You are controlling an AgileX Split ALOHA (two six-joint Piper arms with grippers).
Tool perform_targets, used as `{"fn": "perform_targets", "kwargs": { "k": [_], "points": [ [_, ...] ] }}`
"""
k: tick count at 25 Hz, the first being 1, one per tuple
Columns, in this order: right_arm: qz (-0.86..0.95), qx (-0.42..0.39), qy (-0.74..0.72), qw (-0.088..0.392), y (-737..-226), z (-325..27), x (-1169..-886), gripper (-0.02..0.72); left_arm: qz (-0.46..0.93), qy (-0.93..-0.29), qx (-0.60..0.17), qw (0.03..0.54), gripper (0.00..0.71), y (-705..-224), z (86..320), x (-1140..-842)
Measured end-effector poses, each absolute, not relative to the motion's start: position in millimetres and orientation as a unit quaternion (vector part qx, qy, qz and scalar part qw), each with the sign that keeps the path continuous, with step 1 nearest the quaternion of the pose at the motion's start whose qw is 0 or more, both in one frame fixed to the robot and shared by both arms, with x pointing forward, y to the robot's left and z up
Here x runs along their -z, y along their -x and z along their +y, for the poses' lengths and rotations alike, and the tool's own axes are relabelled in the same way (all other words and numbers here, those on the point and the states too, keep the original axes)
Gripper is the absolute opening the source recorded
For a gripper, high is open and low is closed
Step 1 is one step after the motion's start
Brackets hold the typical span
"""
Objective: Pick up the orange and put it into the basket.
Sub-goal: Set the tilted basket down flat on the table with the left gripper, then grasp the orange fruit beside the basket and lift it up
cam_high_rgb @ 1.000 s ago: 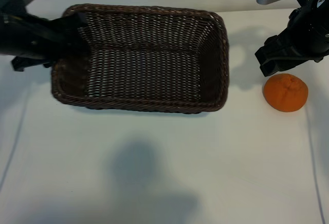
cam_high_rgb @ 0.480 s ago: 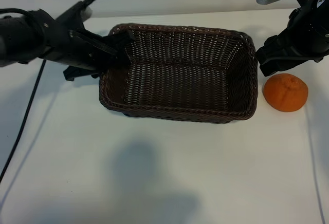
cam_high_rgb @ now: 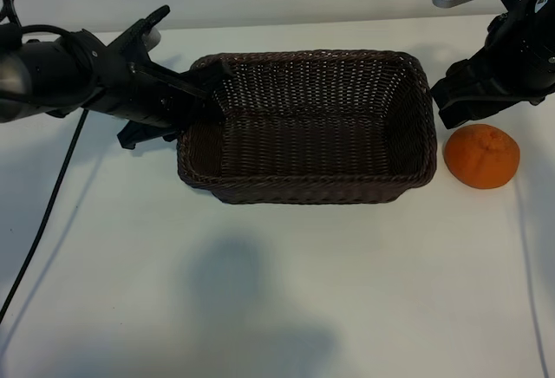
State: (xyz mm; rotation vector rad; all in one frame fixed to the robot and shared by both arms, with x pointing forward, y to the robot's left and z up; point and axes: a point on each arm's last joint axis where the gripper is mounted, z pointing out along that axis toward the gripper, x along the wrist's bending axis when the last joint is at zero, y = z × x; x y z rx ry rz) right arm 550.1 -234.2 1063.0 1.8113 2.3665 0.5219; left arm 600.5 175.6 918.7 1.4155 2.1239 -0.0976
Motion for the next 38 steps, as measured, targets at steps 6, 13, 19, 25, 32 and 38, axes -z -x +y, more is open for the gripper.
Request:
{"fn": "perform_targets", "kwargs": {
  "k": [6,13,19,25,32,38],
  "points": [
    [0.781,-0.172,-0.598,0.058,-550.1,-234.2,-1063.0,0.562,0.794,-0.534,0.039,0.288,0.332,-600.1,175.1,-918.8],
    [0.781,-0.172,-0.598,0.058,-550.1,-234.2,-1063.0,0.562,0.782,-0.555,0.052,0.277,0.667,-596.6,173.3,-918.2],
    [0.781,-0.172,-0.598,0.058,-550.1,-234.2,-1063.0,0.562,0.753,-0.598,0.041,0.272,0.691,-589.3,175.4,-937.4],
    [0.782,-0.17,-0.597,0.055,-549.5,-234.2,-1062.8,0.56,0.715,-0.646,0.022,0.267,0.672,-585.9,177.2,-973.4],
    [0.782,-0.168,-0.598,0.053,-548.9,-234.3,-1062.7,0.56,0.686,-0.699,-0.013,0.202,0.648,-595.9,183.1,-1009.9],
    [0.782,-0.167,-0.598,0.053,-548.8,-234.3,-1062.6,0.56,0.665,-0.731,-0.063,0.142,0.637,-595.8,204.4,-1046.1]
  ]
}}
